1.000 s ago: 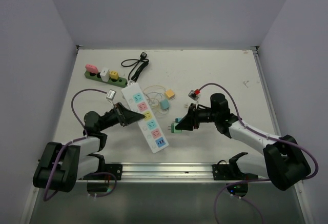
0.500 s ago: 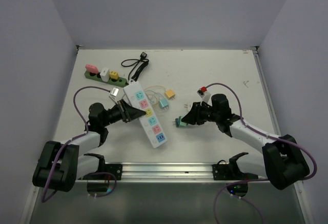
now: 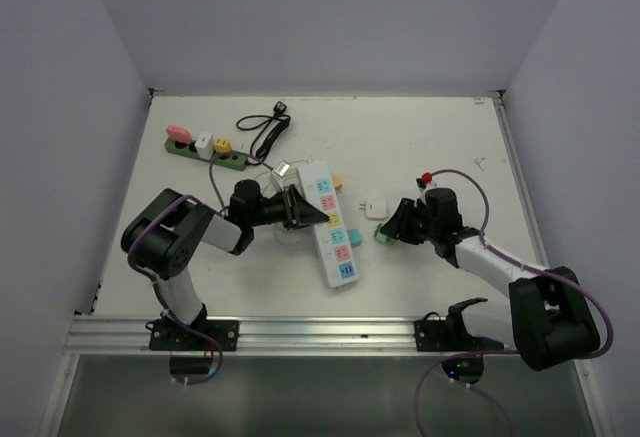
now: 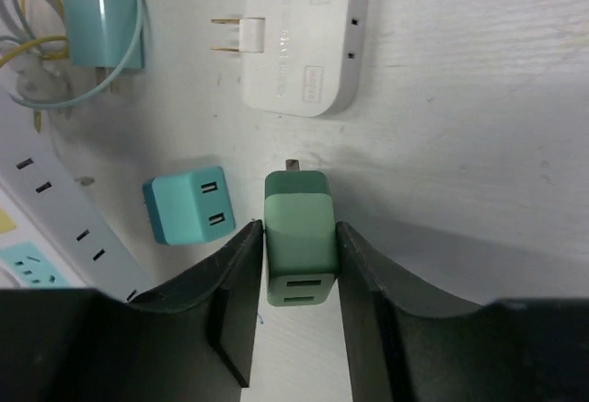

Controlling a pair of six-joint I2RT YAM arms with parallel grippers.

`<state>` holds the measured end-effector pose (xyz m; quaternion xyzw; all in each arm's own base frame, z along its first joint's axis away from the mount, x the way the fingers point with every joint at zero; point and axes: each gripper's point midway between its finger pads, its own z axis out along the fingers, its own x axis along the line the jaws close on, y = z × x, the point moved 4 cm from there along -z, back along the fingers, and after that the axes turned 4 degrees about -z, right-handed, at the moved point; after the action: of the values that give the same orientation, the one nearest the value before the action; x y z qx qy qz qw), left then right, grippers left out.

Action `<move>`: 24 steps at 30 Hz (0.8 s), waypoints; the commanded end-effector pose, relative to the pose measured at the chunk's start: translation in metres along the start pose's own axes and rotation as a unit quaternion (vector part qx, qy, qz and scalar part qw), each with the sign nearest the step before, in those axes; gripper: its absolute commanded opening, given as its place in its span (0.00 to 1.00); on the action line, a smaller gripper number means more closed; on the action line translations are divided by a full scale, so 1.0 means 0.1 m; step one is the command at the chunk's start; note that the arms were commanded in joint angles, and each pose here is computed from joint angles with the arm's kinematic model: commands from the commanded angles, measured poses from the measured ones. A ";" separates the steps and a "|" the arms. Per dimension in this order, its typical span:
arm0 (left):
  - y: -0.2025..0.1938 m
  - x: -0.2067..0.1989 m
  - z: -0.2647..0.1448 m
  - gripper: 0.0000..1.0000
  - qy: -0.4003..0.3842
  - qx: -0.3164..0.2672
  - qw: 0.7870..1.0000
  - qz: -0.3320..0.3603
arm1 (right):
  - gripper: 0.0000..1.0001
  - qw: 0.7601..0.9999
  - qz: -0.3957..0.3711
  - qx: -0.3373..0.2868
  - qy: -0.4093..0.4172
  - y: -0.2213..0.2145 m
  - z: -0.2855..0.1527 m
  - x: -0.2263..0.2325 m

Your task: Pull the plug off the socket

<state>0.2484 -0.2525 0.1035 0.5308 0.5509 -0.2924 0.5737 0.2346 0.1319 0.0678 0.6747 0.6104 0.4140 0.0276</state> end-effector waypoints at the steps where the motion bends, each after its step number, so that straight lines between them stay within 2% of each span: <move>1: 0.09 -0.34 0.30 0.00 -0.083 0.011 0.996 0.022 | 0.43 0.999 0.010 -0.017 -0.043 0.04 -0.04 -0.13; 3: 0.06 -0.35 0.38 0.00 -0.090 0.017 0.996 0.019 | 0.57 0.999 0.001 -0.023 -0.042 0.08 -0.07 -0.11; 5: 0.02 -0.32 0.43 0.10 -0.089 0.021 0.996 0.007 | 0.63 0.998 -0.018 -0.043 -0.032 0.17 -0.13 -0.05; 6: 0.02 -0.30 0.44 0.23 -0.085 0.016 0.996 0.005 | 0.67 0.998 -0.021 -0.037 -0.036 0.16 -0.16 -0.05; 8: 0.01 -0.26 0.43 0.40 -0.077 0.011 0.997 0.000 | 0.70 0.998 -0.037 -0.050 -0.029 0.21 -0.23 -0.01; 9: 0.00 -0.23 0.43 0.54 -0.068 0.012 0.998 -0.006 | 0.72 0.997 -0.044 -0.052 -0.026 0.23 -0.26 0.02; 12: -0.01 -0.21 0.40 0.74 -0.057 0.007 0.998 -0.008 | 0.74 0.997 -0.058 -0.058 -0.014 0.28 -0.31 0.10; 15: -0.02 -0.24 0.36 0.89 -0.051 0.003 0.999 -0.009 | 0.76 0.996 -0.076 -0.055 -0.003 0.28 -0.33 0.20; 18: -0.01 -0.30 0.32 0.99 -0.039 0.000 0.999 -0.002 | 0.78 0.993 -0.109 -0.050 0.002 0.27 -0.35 0.38; 20: 0.03 -0.41 0.27 1.00 -0.036 -0.009 0.999 0.022 | 0.79 0.988 -0.144 -0.050 -0.008 0.23 -0.34 0.50; 21: 0.02 -0.36 0.25 1.00 -0.008 -0.010 1.000 0.014 | 0.79 0.987 -0.153 -0.052 -0.010 0.25 -0.36 0.57; 22: 0.08 -0.48 0.21 1.00 -0.008 -0.021 0.999 0.047 | 0.79 0.986 -0.158 -0.049 -0.015 0.24 -0.34 0.60; 24: 0.12 -0.51 0.12 1.00 0.038 -0.036 0.997 0.055 | 0.80 0.984 -0.172 -0.053 -0.018 0.24 -0.33 0.72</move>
<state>0.2467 -0.2838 0.1338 0.5288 0.5488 -0.2909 0.5784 0.2176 0.1661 0.1229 0.5742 0.6914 0.4278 0.0963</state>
